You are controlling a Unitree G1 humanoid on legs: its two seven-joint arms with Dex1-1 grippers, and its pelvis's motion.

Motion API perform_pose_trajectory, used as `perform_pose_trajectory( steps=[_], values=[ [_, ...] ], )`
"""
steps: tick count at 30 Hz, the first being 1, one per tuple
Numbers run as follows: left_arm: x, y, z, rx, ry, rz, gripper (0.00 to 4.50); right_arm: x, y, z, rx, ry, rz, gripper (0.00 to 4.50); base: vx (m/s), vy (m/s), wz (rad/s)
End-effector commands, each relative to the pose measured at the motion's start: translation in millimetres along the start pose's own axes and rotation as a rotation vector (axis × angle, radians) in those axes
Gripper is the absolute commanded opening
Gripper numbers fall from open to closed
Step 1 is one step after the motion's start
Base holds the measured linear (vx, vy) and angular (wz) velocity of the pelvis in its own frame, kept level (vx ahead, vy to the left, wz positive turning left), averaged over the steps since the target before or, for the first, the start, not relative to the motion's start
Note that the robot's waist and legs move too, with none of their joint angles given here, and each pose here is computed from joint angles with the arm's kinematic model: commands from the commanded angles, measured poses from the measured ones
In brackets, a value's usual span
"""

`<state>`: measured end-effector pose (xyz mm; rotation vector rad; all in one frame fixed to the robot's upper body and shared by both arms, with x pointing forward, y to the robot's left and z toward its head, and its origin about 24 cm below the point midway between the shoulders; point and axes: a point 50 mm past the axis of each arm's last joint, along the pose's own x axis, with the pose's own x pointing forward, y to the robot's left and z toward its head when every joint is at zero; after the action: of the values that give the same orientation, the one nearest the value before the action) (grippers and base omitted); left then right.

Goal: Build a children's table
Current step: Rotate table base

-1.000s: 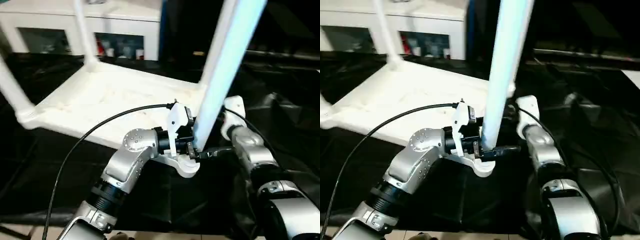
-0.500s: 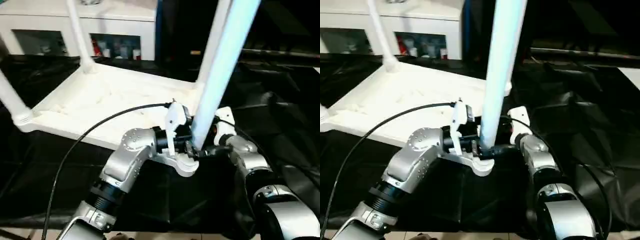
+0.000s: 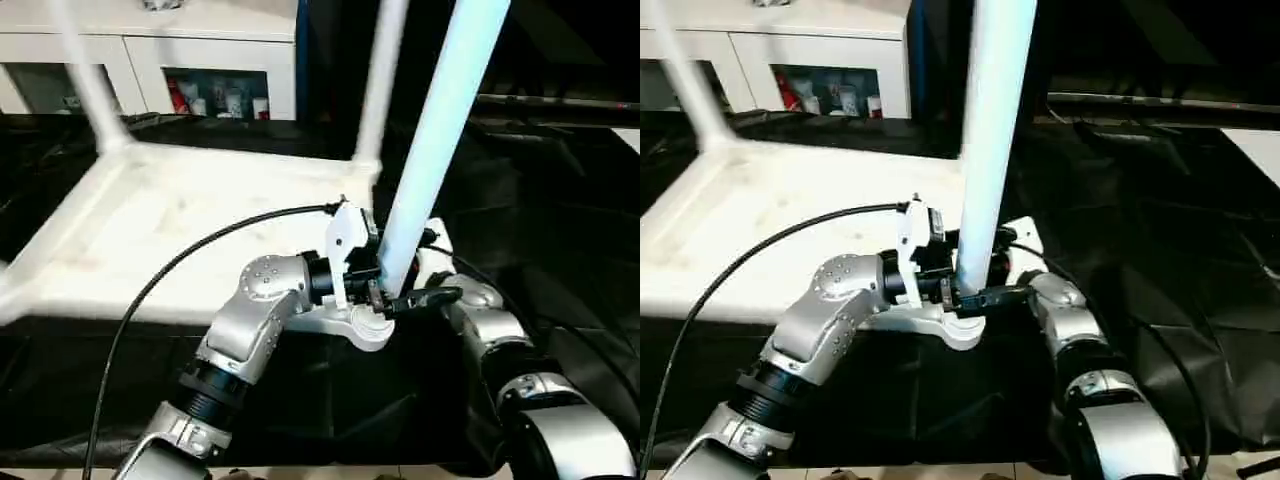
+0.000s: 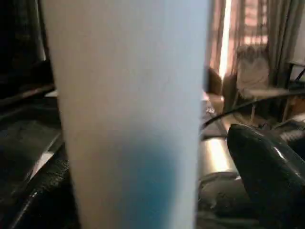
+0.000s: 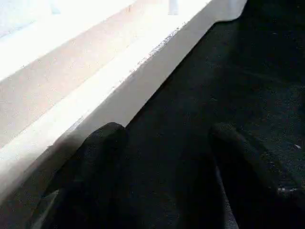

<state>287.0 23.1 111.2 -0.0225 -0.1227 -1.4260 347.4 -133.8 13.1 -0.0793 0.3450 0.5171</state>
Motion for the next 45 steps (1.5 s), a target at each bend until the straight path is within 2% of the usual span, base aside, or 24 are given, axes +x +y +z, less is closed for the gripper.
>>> perform_pose_trajectory(
  steps=[1, 4, 5, 8, 11, 17, 19, 21, 22, 26, 28, 29, 33, 38, 45],
  values=[
    [2, 1.8, -4.2, 0.021, 0.058, 0.000, 4.41, 6.4, 12.8, 7.9, -0.046, -0.028, 0.065, 3.20, 0.000, 0.000, 0.00],
    [0, 3.2, -6.0, 0.026, 0.078, 0.007, 4.41, 5.7, 9.5, 8.6, -0.049, -0.029, 0.044, 3.20, 0.000, 0.000, 0.00],
    [-10, 8.3, -12.2, 0.037, 0.143, 0.042, 4.41, 1.0, -4.0, 13.5, -0.043, -0.053, -0.013, 3.20, 0.000, 0.000, 0.00],
    [-21, 12.3, -16.5, 0.037, 0.185, 0.069, 4.41, -4.4, -14.9, 17.7, -0.043, -0.072, -0.035, 3.20, 0.000, 0.000, 0.00],
    [-58, 15.5, -26.5, 0.023, 0.294, 0.057, 4.41, -26.4, -35.1, 22.0, -0.124, -0.089, 0.029, 3.20, 0.000, 0.000, 0.00],
    [-89, 13.1, -29.3, -0.024, 0.413, -0.043, 4.41, -60.7, -41.2, 13.1, -0.282, -0.012, 0.241, 3.20, 0.000, 0.000, 0.00],
    [-93, 13.4, -29.9, -0.030, 0.437, -0.063, 4.15, -66.0, -42.9, 13.1, -0.305, -0.004, 0.259, 3.20, 0.000, 0.000, 0.00],
    [-101, 17.9, -32.3, -0.003, 0.504, -0.081, 4.15, -80.3, -47.0, 15.4, -0.366, 0.014, 0.300, 3.20, 0.000, 0.000, 0.00],
    [-101, 17.9, -32.3, -0.003, 0.504, -0.081, 4.15, -80.3, -47.0, 15.4, -0.366, 0.014, 0.300, 3.20, 0.000, 0.000, 0.00],
    [-103, 25.5, -33.7, 0.023, 0.565, -0.115, 3.73, -110.3, -39.6, 23.9, -0.401, 0.073, 0.462, 3.20, 0.000, 0.000, 0.00],
    [-101, 28.2, -35.3, 0.038, 0.591, -0.118, 3.63, -115.7, -36.9, 25.6, -0.423, 0.097, 0.492, 3.20, 0.000, 0.000, 0.00],
    [-100, 30.4, -36.8, 0.052, 0.611, -0.108, 3.36, -116.8, -36.3, 26.3, -0.432, 0.105, 0.495, 3.20, 0.000, 0.000, 0.00],
    [-98, 32.5, -40.8, 0.062, 0.655, -0.122, 3.16, -119.5, -31.8, 28.9, -0.431, 0.109, 0.519, 3.20, 0.000, 0.000, 0.00],
    [-91, 35.4, -45.3, 0.060, 0.662, -0.121, 2.63, -122.3, -22.7, 32.7, -0.410, 0.111, 0.535, 3.20, 0.000, 0.000, 0.00],
    [-94, 36.7, -50.2, 0.039, 0.701, -0.116, 2.03, -124.9, -16.0, 29.5, -0.401, 0.137, 0.573, 3.20, 0.000, 0.000, 0.00]
  ],
)
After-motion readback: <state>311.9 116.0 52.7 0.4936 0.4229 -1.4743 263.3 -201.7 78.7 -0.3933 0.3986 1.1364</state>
